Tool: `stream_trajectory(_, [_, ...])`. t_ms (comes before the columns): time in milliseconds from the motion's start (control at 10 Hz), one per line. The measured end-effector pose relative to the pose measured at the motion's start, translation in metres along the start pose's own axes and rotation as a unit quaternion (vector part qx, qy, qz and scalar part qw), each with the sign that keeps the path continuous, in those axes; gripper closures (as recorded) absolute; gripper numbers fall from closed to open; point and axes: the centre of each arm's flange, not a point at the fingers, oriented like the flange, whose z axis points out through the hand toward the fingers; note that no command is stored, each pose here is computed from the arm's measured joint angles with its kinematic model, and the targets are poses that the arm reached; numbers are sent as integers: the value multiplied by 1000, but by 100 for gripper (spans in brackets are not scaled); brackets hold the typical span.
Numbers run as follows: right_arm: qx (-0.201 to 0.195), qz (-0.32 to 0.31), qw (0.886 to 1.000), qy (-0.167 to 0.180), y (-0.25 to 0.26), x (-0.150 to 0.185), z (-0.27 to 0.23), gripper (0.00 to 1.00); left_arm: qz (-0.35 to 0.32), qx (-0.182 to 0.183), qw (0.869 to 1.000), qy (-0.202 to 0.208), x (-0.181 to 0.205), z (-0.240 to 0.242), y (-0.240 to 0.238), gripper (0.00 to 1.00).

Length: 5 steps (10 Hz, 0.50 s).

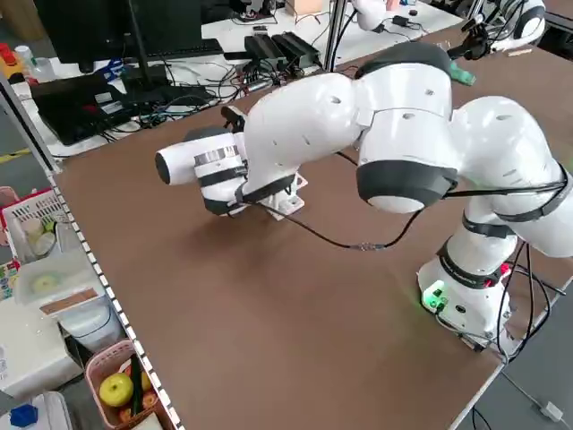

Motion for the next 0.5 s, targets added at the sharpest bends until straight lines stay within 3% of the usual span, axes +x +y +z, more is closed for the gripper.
stream_trajectory(500, [47,-128,991,6,117,2,-74,60,-12,-2,1000,-4,-4,7,12,71])
